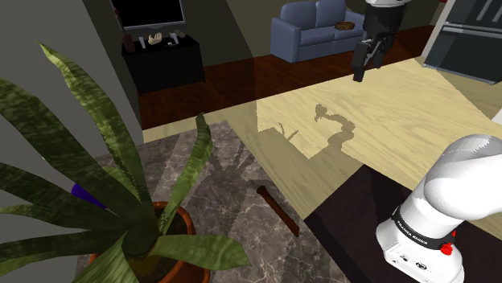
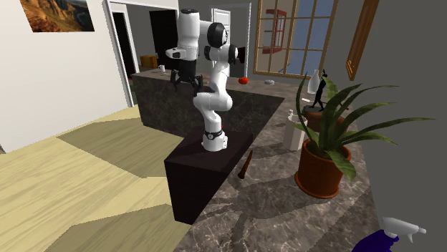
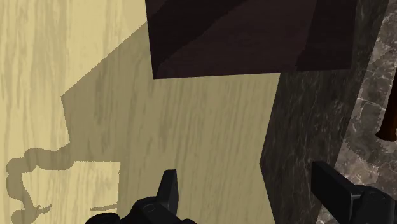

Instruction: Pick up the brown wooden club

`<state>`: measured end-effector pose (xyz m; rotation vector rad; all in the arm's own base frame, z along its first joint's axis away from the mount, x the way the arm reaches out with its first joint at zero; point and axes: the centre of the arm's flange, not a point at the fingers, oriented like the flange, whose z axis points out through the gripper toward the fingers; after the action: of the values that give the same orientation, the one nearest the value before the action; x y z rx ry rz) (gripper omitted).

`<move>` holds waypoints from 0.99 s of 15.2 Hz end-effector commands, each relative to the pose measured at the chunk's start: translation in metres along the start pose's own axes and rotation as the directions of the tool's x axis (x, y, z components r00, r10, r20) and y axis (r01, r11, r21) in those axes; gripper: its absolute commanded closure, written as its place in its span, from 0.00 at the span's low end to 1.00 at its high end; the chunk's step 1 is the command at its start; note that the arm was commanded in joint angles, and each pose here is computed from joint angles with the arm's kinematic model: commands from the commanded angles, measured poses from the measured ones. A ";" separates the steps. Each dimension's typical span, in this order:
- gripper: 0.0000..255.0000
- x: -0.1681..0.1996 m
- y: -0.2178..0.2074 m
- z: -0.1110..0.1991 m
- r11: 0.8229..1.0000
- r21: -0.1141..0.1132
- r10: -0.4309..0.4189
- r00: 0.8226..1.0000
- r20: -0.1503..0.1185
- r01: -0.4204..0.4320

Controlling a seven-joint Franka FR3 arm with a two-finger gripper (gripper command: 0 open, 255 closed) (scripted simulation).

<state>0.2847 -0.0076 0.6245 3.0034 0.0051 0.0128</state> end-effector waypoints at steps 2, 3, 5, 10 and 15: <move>0.00 0.000 -0.010 0.008 1.000 0.003 0.003 1.000 0.001 -0.003; 0.00 0.000 -0.019 0.017 1.000 0.006 0.006 1.000 0.002 -0.006; 0.00 -0.001 -0.039 0.033 1.000 0.013 0.011 1.000 0.004 -0.011; 0.00 -0.001 -0.088 0.074 0.999 0.028 0.025 1.000 0.009 -0.025; 0.00 -0.002 -0.139 0.114 0.998 0.044 0.039 0.999 0.015 -0.039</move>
<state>0.2836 0.1064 0.5003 3.0435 -0.0488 -0.0037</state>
